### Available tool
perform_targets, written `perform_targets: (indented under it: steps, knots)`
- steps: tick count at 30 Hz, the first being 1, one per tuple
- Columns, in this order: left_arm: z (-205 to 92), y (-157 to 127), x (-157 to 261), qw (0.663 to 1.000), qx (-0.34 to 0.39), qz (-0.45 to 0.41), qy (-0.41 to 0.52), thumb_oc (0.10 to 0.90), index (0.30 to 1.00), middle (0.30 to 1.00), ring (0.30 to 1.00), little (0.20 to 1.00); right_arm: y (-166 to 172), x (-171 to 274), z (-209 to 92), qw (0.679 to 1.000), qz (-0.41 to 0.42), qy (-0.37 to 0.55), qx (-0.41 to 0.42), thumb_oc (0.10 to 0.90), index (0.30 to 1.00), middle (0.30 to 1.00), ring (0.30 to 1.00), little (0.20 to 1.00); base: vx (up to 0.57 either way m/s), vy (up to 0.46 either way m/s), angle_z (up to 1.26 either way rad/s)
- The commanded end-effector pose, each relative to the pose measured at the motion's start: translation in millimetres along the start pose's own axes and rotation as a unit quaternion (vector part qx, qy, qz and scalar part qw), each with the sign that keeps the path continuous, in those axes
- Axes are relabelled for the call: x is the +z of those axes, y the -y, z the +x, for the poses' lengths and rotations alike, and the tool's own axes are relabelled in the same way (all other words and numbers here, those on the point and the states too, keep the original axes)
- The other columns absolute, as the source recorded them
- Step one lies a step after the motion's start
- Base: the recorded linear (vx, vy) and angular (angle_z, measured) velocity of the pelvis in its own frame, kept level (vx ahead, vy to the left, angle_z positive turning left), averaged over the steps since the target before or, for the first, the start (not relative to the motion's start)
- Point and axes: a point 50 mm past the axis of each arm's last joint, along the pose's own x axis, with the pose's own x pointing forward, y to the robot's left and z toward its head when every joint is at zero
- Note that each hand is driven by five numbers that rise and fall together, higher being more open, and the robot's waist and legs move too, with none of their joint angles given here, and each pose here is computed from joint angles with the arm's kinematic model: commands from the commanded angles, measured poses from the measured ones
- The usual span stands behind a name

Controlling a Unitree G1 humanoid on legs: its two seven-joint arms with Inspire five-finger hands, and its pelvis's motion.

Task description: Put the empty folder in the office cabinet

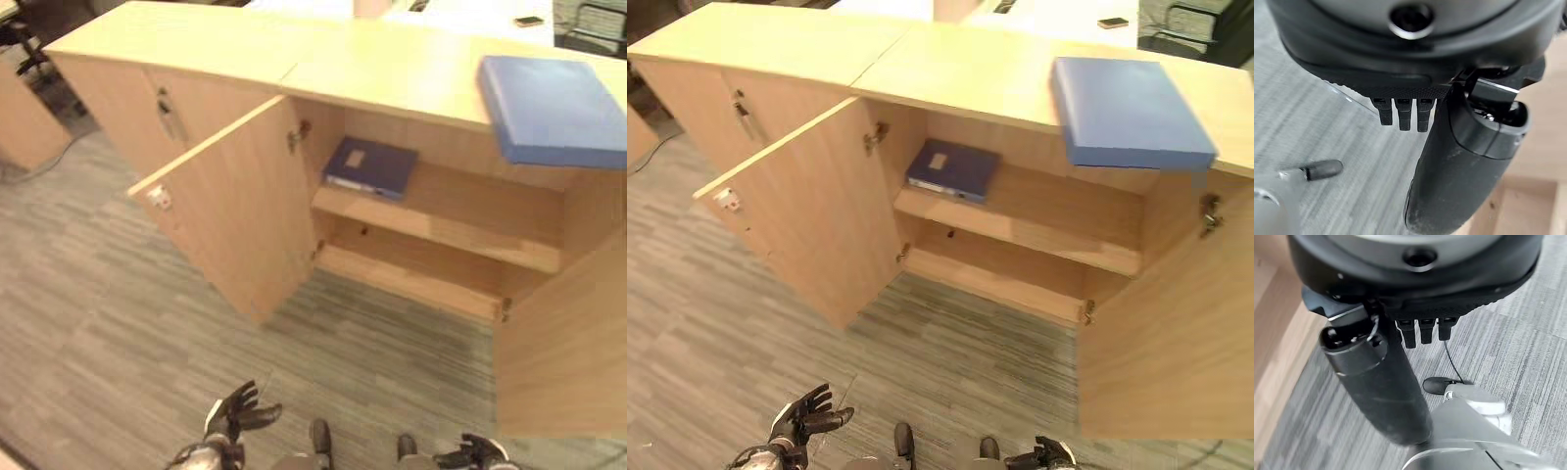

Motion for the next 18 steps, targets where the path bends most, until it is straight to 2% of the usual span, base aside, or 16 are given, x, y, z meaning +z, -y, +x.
perform_targets:
  steps: [1,8,15,18]
  knots:
    - [1.9,3.2,21.8,0.998,-0.019,-0.016,0.053,0.800,0.900,0.900,0.900,0.900,-4.3,30.3,0.3,0.998,-0.020,0.065,0.016,0.800,0.900,0.900,0.900,0.900,0.20,0.022,-0.82]
    - [6.0,13.0,29.0,0.998,-0.031,-0.006,0.061,0.800,0.900,0.900,0.900,0.900,-2.0,23.2,0.2,0.999,-0.015,0.049,0.011,0.800,0.900,0.900,0.900,0.900,0.20,-0.062,-0.44]
    - [10.6,31.6,42.2,0.995,-0.056,0.024,0.082,0.800,0.900,0.900,0.900,0.900,1.4,-7.0,-1.5,1.000,-0.027,-0.002,0.002,0.800,0.900,0.900,0.900,0.900,0.27,-0.175,0.18]
    - [13.2,42.3,50.8,0.993,-0.068,0.019,0.093,0.800,0.900,0.900,0.900,0.900,5.4,-11.7,-1.6,1.000,0.001,-0.014,-0.009,0.800,0.900,0.900,0.900,0.900,0.25,-0.236,0.33]
